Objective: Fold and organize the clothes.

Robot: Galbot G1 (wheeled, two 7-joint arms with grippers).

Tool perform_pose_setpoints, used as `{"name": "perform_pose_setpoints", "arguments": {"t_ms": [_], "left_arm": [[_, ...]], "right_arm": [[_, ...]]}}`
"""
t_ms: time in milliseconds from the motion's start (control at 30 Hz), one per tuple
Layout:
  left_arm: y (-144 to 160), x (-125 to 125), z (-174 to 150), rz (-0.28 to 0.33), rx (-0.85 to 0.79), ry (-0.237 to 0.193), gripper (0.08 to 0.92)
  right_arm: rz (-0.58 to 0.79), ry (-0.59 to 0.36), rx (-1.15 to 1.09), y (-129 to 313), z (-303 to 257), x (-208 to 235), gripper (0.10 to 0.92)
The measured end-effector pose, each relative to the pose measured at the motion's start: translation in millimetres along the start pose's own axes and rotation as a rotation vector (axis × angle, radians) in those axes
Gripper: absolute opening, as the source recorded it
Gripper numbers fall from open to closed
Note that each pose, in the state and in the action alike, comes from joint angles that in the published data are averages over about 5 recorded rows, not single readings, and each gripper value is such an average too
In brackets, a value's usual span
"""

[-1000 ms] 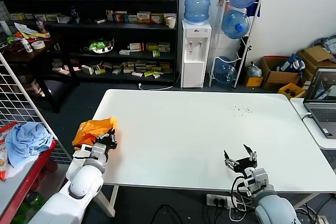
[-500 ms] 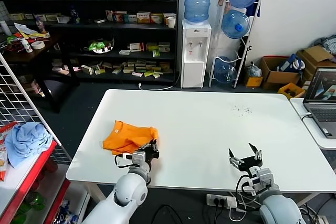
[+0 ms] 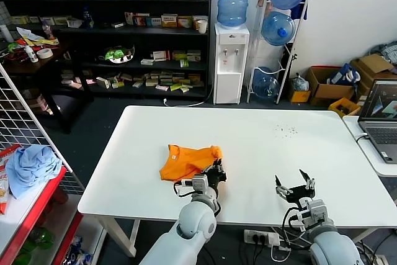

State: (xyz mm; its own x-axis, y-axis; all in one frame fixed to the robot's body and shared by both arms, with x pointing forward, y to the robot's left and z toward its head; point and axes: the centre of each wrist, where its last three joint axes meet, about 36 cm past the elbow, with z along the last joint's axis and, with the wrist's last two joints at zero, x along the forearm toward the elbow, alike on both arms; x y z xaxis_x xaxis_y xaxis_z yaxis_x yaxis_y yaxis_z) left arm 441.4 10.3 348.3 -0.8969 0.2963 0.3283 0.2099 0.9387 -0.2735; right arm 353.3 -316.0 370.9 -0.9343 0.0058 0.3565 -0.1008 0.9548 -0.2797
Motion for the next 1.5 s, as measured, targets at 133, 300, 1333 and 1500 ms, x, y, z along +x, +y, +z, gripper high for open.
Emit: {"name": "perform_pose_setpoints", "arguments": {"t_ms": [133,300,1333,1500], "left_arm": [[-12,-10,3,0.017,0.014,-0.029,0.187],[-22,-14,7,0.072,0.012,-0.095,0.332],[214,110,18,-0.071,-0.326,-0.425,0.823],[228,117,22,-0.091,-0.367,-0.445,0.823]], "right_arm": [[0.002,0.001,-0.001,0,-1,1,0.823],[0.0,-0.002,-0.006,2,-1,1,0.823],[-0.027,-0.097,-0.12,-6,6,-8,0.823],[-0.018,-0.118,-0.139,-11,6,-5,0.823]]}}
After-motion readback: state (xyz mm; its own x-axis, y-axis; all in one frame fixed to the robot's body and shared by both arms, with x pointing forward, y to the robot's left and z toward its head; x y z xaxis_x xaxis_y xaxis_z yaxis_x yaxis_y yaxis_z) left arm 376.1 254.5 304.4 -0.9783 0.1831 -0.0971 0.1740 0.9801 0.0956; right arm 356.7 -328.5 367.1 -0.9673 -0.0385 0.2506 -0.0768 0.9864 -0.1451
